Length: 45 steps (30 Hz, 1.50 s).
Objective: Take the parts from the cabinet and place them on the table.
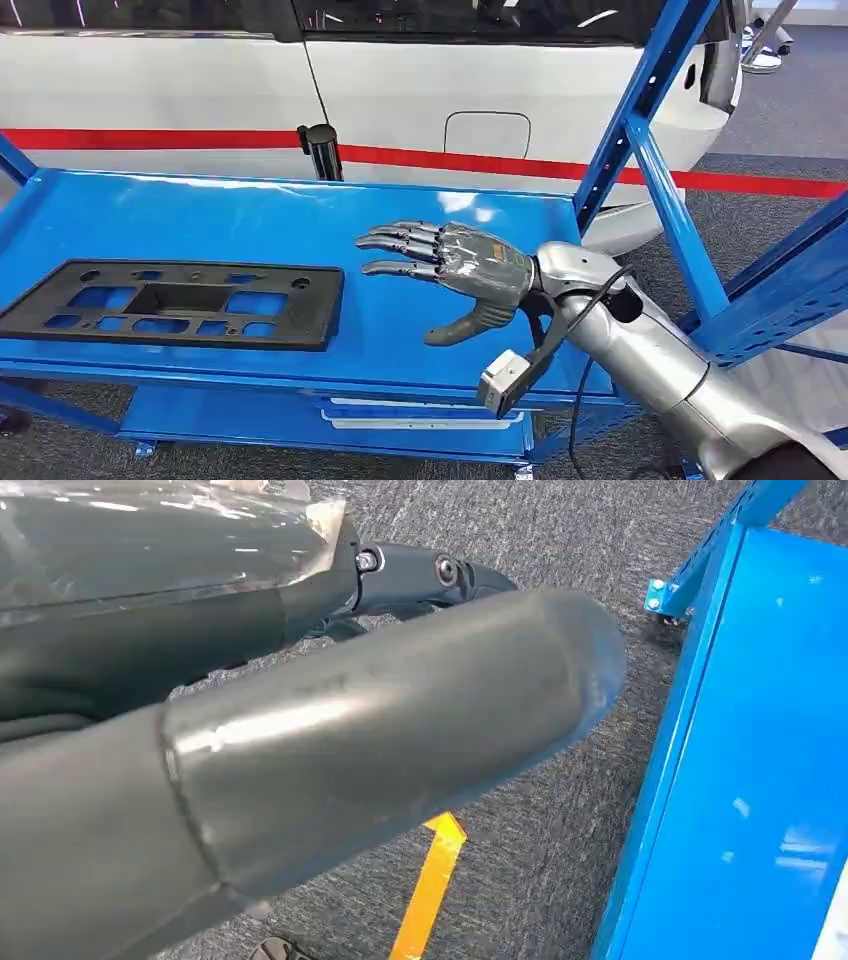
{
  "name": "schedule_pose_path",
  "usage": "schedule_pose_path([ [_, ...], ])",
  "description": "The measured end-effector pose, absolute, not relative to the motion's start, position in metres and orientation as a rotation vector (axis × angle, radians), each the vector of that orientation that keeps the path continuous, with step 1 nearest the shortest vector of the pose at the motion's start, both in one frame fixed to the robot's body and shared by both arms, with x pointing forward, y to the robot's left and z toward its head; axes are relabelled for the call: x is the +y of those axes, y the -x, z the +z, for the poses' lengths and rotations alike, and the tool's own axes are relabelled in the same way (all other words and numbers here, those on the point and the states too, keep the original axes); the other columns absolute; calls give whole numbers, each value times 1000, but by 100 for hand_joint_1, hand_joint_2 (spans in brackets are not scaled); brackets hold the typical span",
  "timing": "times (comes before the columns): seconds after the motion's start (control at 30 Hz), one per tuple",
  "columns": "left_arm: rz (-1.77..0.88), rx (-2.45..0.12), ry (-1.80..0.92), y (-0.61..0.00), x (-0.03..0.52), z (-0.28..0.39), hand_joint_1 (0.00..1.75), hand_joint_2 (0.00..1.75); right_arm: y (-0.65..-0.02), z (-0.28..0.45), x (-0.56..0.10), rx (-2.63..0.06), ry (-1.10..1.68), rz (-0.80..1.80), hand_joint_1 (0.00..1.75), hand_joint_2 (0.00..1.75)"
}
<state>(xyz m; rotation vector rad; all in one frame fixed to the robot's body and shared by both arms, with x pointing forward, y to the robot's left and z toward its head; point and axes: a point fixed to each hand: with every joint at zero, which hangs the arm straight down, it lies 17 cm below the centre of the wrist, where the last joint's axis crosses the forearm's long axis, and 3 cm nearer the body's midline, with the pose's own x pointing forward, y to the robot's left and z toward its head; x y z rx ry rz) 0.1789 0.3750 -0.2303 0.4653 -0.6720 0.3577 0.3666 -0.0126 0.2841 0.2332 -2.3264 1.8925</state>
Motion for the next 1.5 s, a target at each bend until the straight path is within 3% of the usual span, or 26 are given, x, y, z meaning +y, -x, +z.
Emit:
schedule_pose_path([
  [0.2, 355, -678, -462, -182, 374, -229, 0, 0, -374, 264, -12, -2311, -33, 1995, 0, 175],
  [0.6, 341, -709, -453, -202, 372, -223, 0, 0, -386, 153, -29, -2219, 472, 2108, 0, 175],
  [1.5, 336, -714, -455, -205, 372, -222, 0, 0, -385, 149, 21, -2243, 518, 2130, 0, 175],
])
